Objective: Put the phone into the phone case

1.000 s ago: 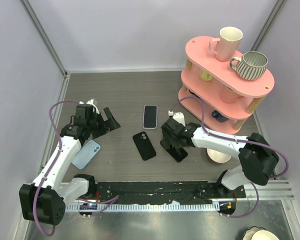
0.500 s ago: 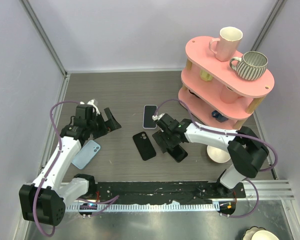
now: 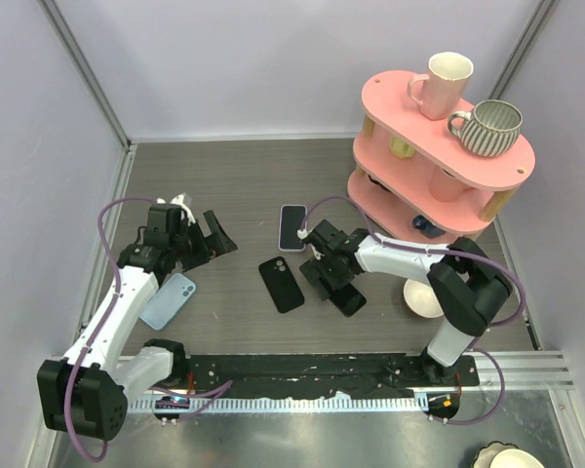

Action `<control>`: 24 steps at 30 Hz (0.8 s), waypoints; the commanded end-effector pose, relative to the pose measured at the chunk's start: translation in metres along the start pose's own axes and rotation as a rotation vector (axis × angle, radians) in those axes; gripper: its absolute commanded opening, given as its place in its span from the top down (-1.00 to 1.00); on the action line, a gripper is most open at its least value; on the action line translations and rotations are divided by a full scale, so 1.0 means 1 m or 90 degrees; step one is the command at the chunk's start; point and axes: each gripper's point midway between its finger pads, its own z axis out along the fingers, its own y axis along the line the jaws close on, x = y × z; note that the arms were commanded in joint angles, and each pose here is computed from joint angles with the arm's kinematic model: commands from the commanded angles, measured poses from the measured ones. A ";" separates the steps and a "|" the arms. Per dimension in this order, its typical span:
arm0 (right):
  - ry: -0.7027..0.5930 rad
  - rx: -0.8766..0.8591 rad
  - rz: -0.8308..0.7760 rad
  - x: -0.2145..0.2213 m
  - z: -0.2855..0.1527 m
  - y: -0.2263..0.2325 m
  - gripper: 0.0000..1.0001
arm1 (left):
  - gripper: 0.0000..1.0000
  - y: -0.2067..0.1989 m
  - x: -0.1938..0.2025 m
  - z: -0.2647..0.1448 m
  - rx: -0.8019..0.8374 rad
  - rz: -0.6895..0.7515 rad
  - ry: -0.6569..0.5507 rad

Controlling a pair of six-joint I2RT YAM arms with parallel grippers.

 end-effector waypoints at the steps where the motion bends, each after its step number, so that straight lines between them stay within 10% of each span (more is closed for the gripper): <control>1: 0.004 -0.009 0.015 -0.003 0.005 0.005 -0.92 | -0.90 -0.006 -0.004 0.000 0.023 0.006 -0.009; 24: -0.049 -0.168 0.086 -0.043 -0.005 0.016 -0.07 | -0.88 -0.010 -0.004 0.000 0.035 0.009 -0.009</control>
